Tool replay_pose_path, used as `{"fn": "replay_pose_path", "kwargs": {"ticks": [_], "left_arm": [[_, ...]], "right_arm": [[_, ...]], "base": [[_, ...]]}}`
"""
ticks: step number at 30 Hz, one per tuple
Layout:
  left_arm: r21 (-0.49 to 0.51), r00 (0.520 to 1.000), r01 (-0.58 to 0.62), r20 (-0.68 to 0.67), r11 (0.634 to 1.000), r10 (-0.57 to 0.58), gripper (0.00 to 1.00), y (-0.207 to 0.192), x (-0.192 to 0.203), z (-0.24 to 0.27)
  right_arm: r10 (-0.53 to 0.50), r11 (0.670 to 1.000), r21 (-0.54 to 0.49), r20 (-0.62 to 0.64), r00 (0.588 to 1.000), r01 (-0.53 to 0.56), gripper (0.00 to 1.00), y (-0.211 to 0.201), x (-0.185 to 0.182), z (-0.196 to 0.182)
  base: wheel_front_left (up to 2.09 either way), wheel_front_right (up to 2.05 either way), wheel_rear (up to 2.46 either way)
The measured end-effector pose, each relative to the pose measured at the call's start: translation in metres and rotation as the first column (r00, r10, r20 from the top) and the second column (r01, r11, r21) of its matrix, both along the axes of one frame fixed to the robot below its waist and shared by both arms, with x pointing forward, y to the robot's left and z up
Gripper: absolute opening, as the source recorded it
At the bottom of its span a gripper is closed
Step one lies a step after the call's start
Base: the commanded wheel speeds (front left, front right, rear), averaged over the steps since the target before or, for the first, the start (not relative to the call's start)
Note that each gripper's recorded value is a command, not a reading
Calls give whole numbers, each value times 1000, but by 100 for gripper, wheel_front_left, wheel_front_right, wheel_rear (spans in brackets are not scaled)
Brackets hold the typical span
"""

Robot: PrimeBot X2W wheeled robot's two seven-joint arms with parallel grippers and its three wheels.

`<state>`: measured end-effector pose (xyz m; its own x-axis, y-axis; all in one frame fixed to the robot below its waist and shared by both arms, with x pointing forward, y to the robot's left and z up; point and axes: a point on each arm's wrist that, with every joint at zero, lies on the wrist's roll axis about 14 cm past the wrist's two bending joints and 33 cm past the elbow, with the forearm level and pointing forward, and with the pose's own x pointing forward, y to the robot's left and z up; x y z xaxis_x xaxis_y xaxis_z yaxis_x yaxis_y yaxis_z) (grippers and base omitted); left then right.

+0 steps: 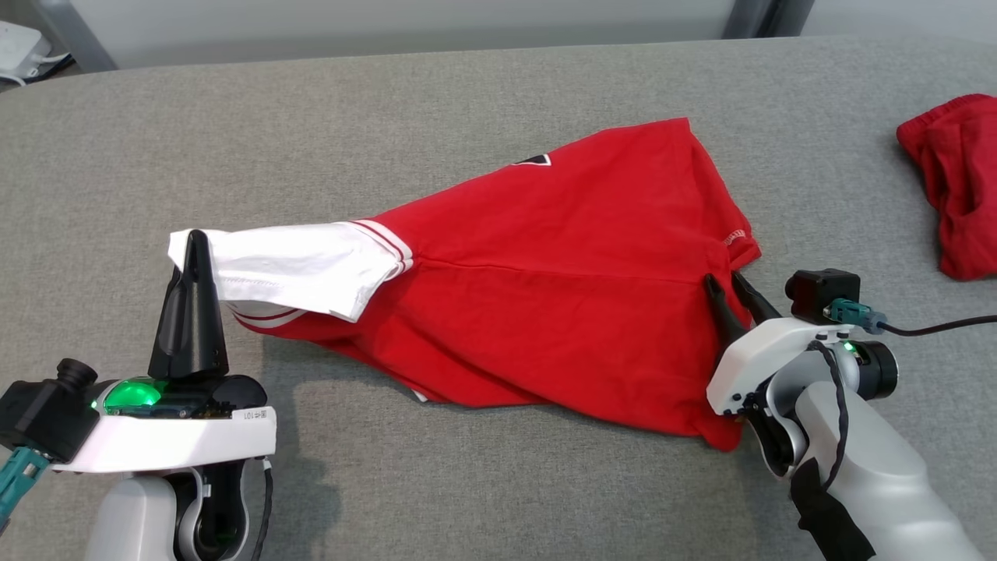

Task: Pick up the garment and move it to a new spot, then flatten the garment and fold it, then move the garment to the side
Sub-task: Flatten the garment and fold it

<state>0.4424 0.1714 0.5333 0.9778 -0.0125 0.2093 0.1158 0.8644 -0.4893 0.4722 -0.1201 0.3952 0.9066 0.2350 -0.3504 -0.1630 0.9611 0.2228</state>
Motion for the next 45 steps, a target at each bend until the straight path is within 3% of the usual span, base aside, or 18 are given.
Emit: {"fn": "replay_pose_path", "kwargs": {"ticks": [3,5,7,8,9,18,27,31,35,39,45], "left_arm": [[-2,1000,7,3,1000,-7,0,-3,1,1],[-4,1000,9,4,1000,-9,0,-4,1,1],[-5,1000,10,5,1000,-10,0,-5,1,1],[-5,1000,11,5,1000,-11,0,-5,1,2],[-5,1000,10,5,1000,-10,0,-5,1,2],[-3,1000,1,14,1000,-1,0,-1,-1,6],[-8,998,-6,57,1000,7,0,3,-3,22],[-79,997,19,81,997,-13,0,5,-5,33],[-121,978,186,115,975,-173,0,-16,3,69],[-109,919,341,245,934,-308,0,-29,6,146],[-167,857,448,361,878,-368,0,-28,-7,225]], "right_arm": [[-1,1000,-12,11,1000,1,41,-3,0,3],[1,1000,-11,21,1000,-1,35,-3,1,6],[7,1000,-12,28,1000,-7,19,-1,2,8],[9,1000,-11,29,1000,-9,4,-1,2,8],[10,1000,-9,29,1000,-10,0,0,2,8],[20,1000,-3,56,998,-20,0,4,4,17],[-79,994,91,300,951,53,0,-16,26,96],[-104,993,102,424,900,66,0,-38,25,140],[-71,995,93,533,843,25,0,-46,24,186],[-39,997,76,676,736,-17,0,-55,21,259],[6,999,25,818,575,-45,0,-66,-5,344]], "base": [[0,0,0],[0,0,0],[0,0,0],[0,0,0],[0,0,0],[0,0,0],[0,0,0],[0,0,0],[0,0,0],[0,0,0],[0,0,0]]}}
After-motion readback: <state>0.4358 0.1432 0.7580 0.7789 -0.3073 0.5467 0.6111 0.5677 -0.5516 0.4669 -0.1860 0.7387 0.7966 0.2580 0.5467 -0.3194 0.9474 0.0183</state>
